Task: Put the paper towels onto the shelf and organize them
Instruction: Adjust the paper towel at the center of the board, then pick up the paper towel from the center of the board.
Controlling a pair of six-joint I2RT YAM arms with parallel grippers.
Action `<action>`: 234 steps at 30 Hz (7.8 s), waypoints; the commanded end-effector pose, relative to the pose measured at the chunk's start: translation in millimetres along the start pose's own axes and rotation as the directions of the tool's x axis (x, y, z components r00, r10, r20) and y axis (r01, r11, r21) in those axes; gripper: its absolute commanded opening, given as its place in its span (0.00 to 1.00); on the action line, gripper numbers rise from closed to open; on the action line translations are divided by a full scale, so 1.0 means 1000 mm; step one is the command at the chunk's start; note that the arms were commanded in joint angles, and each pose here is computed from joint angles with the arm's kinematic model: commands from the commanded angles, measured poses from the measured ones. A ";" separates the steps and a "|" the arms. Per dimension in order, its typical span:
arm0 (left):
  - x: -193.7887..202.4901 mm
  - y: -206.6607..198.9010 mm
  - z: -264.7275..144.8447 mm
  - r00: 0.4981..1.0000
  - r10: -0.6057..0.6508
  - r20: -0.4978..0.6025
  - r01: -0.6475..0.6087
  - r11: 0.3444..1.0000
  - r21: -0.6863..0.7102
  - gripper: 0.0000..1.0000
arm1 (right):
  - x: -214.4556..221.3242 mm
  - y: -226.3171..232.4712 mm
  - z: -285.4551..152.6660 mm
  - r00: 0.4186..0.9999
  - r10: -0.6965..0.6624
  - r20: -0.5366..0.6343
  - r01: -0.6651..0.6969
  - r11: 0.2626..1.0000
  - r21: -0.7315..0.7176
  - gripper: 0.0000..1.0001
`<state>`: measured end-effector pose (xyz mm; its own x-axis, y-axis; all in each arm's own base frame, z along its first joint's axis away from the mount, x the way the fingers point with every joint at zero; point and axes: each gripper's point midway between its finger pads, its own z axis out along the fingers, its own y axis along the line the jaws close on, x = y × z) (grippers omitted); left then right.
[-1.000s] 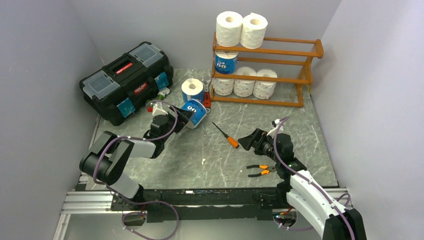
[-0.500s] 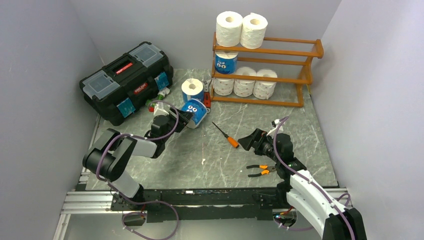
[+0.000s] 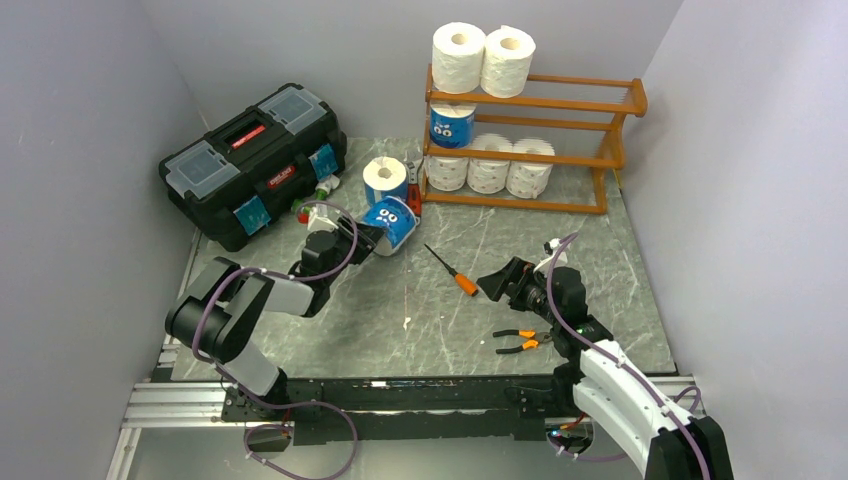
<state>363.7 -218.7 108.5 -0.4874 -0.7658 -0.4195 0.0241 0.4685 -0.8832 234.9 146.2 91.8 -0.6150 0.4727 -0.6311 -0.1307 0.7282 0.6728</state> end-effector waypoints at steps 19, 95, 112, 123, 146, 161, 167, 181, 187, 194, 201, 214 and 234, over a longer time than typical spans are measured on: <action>-0.026 -0.057 -0.084 0.855 0.495 -0.157 -0.517 0.840 -0.164 0.33 | -0.015 0.006 -0.002 0.998 -0.015 0.054 0.015 1.000 -0.001 0.89; -0.016 0.016 -0.188 0.924 0.370 0.094 -0.326 0.893 -0.311 0.95 | 0.009 0.113 0.056 0.885 -0.225 -0.409 0.275 0.959 0.066 0.88; 0.000 0.038 -0.186 0.933 0.356 0.048 -0.322 0.887 -0.330 0.94 | 0.039 0.122 0.080 0.837 -0.270 -0.476 0.331 0.942 0.047 0.82; 0.002 0.043 -0.186 0.934 0.356 0.039 -0.323 0.883 -0.340 0.94 | 0.045 0.120 0.084 0.826 -0.280 -0.490 0.347 0.937 0.050 0.74; 0.007 0.049 -0.185 0.935 0.355 0.018 -0.327 0.879 -0.347 0.93 | 0.049 0.126 0.079 0.807 -0.311 -0.502 0.384 0.922 0.045 0.44; 0.006 0.050 -0.187 0.933 0.358 0.021 -0.329 0.877 -0.350 0.93 | -0.025 0.138 0.066 0.918 -0.163 -0.362 0.211 0.973 0.096 0.30; 0.006 0.052 -0.189 0.935 0.354 0.023 -0.326 0.882 -0.341 0.93 | -0.099 0.112 0.050 0.989 0.031 -0.147 -0.004 0.983 0.182 0.27; 0.006 0.041 -0.194 0.927 0.374 -0.002 -0.357 0.883 -0.304 0.93 | -0.251 0.068 0.042 0.936 0.182 0.301 -0.279 0.905 0.322 0.23; 0.003 0.038 -0.200 0.930 0.368 0.006 -0.351 0.891 -0.288 0.93 | -0.305 0.079 0.056 0.912 0.155 0.380 -0.288 0.901 0.325 0.23; 0.001 0.039 -0.204 0.930 0.367 0.018 -0.347 0.894 -0.283 0.93 | -0.331 0.076 0.074 0.906 0.131 0.403 -0.283 0.894 0.346 0.23; -0.001 0.039 -0.204 0.926 0.376 0.022 -0.355 0.890 -0.286 0.93 | -0.342 0.073 0.088 0.907 0.123 0.402 -0.277 0.894 0.352 0.21; 0.001 0.037 -0.200 0.925 0.381 0.010 -0.362 0.885 -0.293 0.93 | -0.341 0.048 0.107 0.903 0.158 0.399 -0.317 0.873 0.371 0.21; 0.004 0.041 -0.198 0.930 0.369 0.003 -0.350 0.886 -0.304 0.93 | -0.353 0.048 0.129 0.892 0.197 0.407 -0.347 0.876 0.335 0.24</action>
<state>185.3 -110.5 94.2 -0.4665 -0.5144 -0.7196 -0.0926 0.8374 -0.5386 527.8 75.1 260.4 -0.3314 0.7348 -0.5918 0.4320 0.6758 0.5972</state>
